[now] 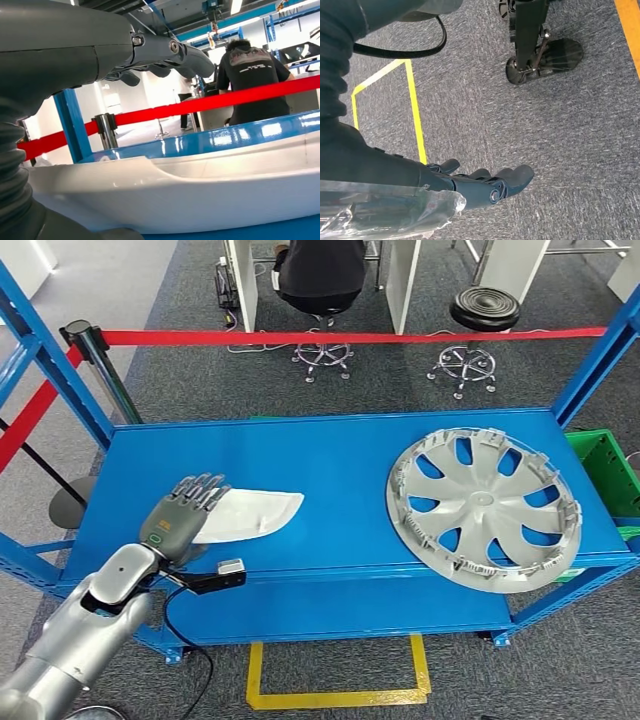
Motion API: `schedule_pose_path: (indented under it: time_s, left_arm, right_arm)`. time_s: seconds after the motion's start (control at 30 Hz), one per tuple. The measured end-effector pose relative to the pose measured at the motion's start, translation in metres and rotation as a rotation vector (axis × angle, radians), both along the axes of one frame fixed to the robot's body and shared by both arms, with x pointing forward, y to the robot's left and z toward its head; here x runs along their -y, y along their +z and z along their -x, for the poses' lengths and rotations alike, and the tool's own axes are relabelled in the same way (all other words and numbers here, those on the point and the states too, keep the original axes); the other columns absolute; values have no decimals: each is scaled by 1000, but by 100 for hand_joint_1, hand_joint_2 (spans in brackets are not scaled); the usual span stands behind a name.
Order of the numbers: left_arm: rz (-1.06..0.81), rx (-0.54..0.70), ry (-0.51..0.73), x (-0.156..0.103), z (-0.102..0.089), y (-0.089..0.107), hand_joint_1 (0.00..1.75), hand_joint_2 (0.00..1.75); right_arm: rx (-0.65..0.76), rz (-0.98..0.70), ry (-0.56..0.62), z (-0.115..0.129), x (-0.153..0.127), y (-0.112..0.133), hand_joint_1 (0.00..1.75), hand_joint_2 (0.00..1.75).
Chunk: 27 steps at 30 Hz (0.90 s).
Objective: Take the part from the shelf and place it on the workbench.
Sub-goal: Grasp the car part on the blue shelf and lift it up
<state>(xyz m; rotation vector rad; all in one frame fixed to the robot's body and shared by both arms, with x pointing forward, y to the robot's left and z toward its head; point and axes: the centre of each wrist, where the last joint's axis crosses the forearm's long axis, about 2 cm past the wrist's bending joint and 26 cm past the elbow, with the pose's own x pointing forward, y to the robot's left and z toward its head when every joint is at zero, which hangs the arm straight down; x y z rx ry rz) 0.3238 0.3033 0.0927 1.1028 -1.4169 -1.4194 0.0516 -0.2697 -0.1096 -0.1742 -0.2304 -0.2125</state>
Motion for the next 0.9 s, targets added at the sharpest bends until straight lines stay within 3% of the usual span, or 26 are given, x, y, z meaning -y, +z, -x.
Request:
schedule_pose_path:
  time_s: [0.07, 0.53, 0.9]
  left_arm:
    - [4, -12, 4, 1, -1, -1, 175, 175]
    - [10, -79, 19, -2, 5, -17, 175, 175]
    - [71, -112, 32, -4, 20, -24, 175, 175]
  right_arm:
    - [0, 0, 4, 0, 0, 0, 0, 175]
    - [-5, 2, -10, 0, 0, 0, 0, 175]
    - [59, 47, -210, 3, 2, 0, 0, 175]
